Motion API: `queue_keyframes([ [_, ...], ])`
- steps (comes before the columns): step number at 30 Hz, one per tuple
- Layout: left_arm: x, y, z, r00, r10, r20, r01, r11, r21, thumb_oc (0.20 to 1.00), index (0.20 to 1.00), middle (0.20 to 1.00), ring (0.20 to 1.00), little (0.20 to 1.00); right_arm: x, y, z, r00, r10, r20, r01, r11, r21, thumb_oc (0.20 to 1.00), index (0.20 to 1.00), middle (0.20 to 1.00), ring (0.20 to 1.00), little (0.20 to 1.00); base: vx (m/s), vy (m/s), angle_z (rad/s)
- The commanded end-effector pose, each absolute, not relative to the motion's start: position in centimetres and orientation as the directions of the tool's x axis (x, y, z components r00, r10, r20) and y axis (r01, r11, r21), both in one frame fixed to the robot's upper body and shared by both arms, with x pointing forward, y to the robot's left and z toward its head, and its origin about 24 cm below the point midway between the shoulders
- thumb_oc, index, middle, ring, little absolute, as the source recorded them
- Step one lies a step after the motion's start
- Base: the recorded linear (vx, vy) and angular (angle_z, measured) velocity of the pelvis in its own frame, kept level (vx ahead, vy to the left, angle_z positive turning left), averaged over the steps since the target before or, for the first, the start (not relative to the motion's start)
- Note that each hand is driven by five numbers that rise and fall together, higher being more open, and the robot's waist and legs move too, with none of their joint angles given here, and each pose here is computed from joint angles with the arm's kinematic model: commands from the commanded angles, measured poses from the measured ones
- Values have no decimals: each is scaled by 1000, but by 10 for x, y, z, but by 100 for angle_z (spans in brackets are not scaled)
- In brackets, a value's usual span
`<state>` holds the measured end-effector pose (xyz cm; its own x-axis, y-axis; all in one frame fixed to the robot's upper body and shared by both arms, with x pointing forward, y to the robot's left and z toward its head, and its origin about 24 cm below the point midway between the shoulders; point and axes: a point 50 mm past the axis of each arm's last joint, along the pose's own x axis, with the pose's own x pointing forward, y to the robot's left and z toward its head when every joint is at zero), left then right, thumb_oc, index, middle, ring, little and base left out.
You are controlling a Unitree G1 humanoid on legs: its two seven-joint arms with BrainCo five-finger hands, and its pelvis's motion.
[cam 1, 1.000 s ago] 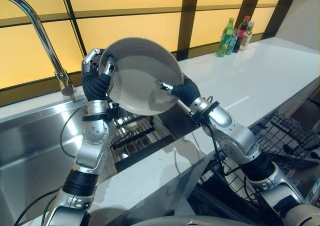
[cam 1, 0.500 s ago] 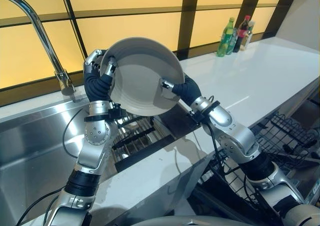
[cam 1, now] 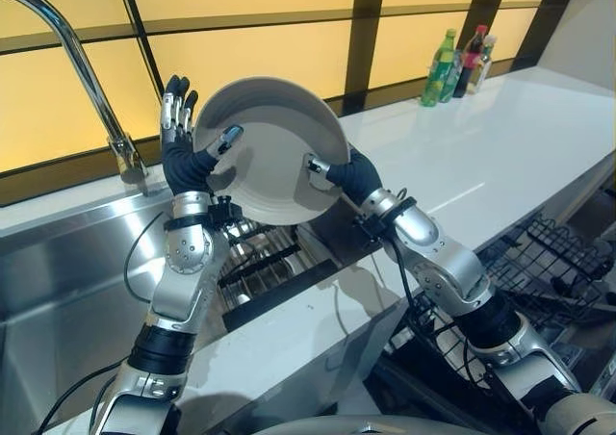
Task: Pick up plates and place into dishwasher.
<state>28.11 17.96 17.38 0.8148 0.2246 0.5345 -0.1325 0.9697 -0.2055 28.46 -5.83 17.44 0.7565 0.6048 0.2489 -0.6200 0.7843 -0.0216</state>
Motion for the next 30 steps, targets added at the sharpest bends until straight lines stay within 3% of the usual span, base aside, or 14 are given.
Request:
queue_keyframes([
  [1,289,193,214,696,285,659,-170,957,-235,1000,1000,1000,1000,1000,280,-55,223,682,567,462,-597,797,-96,200,200,200,200,200,-3,-5,4],
  [7,281,224,213,631,430,645,-301,903,-308,1000,1000,1000,1000,1000,287,-84,223,752,447,485,-474,877,-73,200,200,200,200,200,0,0,0],
  [17,270,252,201,617,491,615,-397,869,-295,1000,1000,1000,1000,1000,290,-160,218,832,152,534,-96,987,-133,200,200,200,200,200,-2,-24,-1],
  [23,265,264,195,616,506,604,-438,857,-272,1000,1000,1000,1000,1000,288,-203,211,833,-48,551,151,978,-144,200,200,200,200,200,19,-69,-10],
  [30,256,288,197,579,538,612,-511,825,-242,1000,1000,1000,1000,1000,276,-253,199,800,-264,539,422,886,-193,200,200,200,200,200,9,-68,-9],
])
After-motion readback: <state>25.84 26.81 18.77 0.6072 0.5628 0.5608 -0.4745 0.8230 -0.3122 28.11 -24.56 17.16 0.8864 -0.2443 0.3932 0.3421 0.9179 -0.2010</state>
